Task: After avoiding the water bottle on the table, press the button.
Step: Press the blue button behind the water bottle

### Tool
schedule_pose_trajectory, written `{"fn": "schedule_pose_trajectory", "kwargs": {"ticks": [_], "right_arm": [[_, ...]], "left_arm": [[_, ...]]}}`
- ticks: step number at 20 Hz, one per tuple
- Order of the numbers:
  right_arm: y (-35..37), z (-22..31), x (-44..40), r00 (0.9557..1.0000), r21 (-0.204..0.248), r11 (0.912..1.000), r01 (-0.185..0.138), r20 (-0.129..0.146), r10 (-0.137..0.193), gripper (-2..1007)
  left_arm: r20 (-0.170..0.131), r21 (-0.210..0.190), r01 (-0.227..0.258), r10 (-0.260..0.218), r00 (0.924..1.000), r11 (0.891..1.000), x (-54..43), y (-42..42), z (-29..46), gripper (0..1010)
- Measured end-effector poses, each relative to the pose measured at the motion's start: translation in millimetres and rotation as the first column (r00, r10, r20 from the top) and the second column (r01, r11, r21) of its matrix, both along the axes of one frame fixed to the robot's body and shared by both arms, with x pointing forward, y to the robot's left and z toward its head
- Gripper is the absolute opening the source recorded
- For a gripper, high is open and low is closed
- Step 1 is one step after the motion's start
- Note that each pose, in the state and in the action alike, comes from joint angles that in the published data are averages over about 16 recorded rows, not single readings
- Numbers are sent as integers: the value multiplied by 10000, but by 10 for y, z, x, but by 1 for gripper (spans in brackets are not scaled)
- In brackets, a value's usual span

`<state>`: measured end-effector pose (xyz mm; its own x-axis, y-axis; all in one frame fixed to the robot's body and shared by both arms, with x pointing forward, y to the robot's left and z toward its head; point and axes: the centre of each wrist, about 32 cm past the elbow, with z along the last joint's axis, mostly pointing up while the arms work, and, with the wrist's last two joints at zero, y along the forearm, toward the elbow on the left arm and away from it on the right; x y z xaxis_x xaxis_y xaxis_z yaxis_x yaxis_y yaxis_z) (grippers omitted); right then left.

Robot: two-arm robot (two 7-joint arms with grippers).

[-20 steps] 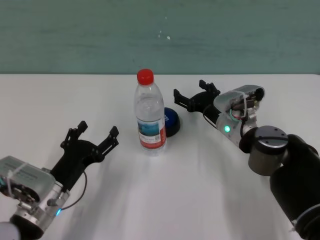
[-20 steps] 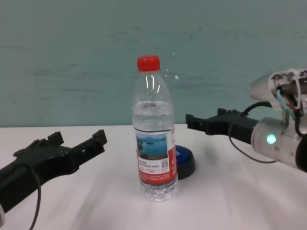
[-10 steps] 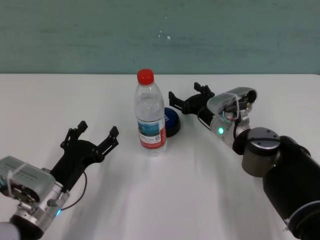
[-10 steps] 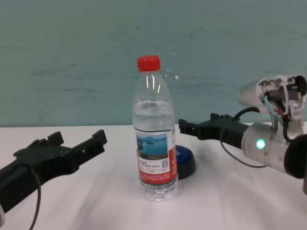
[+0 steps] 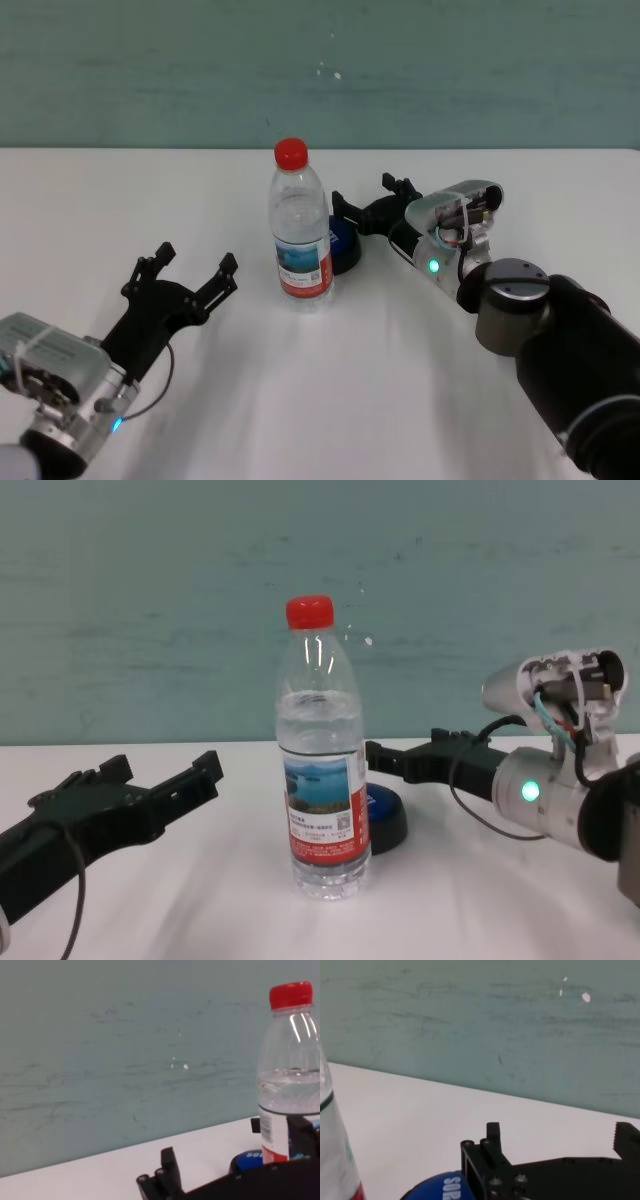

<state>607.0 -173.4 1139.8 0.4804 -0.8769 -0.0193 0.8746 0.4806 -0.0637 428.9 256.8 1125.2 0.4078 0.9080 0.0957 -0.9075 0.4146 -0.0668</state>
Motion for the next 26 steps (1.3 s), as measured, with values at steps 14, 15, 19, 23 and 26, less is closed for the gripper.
{"fn": "schedule_pose_trajectory", "kwargs": {"ticks": [14, 15, 19, 23, 26], "right_arm": [[49, -87, 9, 9997, -80, 10000, -2, -247, 0, 1004], [50, -92, 6, 9997, -83, 10000, -4, -259, 2, 1004], [50, -108, -5, 9996, -87, 10000, -1, -299, -2, 1004], [45, -122, -19, 9995, -86, 10000, 11, -331, -13, 1004], [40, -132, -29, 9994, -78, 10000, 16, -353, -19, 1004]], "left_arm": [[0, 0, 0, 0, 10000, 10000, 0, 0, 0, 1010], [0, 0, 0, 0, 10000, 10000, 0, 0, 0, 1010], [0, 0, 0, 0, 10000, 10000, 0, 0, 0, 1010], [0, 0, 0, 0, 10000, 10000, 0, 0, 0, 1010], [0, 0, 0, 0, 10000, 10000, 0, 0, 0, 1010]]}}
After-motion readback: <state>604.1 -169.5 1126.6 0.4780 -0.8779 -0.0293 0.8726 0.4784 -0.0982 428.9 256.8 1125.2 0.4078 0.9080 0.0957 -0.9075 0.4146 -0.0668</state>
